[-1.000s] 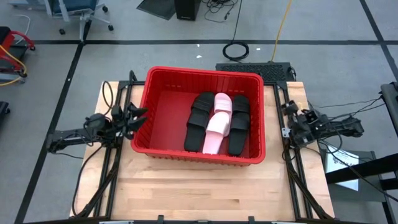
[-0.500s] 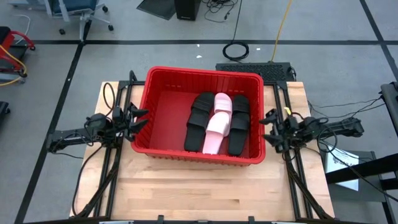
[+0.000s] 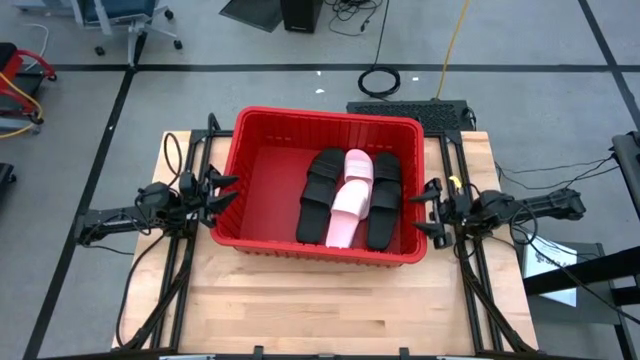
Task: Pick and place slides into bin
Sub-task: Return to Home Position
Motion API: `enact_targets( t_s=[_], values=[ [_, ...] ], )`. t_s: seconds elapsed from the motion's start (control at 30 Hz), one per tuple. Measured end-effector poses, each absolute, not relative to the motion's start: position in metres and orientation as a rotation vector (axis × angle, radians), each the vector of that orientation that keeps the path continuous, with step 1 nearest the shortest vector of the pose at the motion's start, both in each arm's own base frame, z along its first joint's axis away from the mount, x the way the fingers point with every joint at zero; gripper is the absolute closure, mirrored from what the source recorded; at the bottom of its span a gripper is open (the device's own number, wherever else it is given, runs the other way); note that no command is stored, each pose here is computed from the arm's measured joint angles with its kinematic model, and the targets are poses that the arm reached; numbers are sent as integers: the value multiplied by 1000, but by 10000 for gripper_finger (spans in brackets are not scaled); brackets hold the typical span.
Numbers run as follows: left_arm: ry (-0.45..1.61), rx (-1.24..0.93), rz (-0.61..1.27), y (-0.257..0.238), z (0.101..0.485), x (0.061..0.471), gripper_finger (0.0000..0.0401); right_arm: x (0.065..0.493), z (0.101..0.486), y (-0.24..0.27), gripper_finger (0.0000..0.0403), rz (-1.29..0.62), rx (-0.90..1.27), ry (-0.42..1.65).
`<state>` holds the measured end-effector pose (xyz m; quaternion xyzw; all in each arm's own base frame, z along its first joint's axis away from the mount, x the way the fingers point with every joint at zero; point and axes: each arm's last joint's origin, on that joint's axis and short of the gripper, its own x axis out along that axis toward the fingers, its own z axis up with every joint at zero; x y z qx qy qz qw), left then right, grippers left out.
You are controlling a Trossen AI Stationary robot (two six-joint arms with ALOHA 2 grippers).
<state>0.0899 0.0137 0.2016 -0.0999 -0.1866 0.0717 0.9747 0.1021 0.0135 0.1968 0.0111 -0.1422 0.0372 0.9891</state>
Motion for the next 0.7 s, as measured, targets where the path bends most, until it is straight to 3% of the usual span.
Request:
enact_targets(
  t_s=[0.7],
  values=[
    [-394,-199,143,14,204,89,160,102,198,13,122,64,-29,-302]
  ],
)
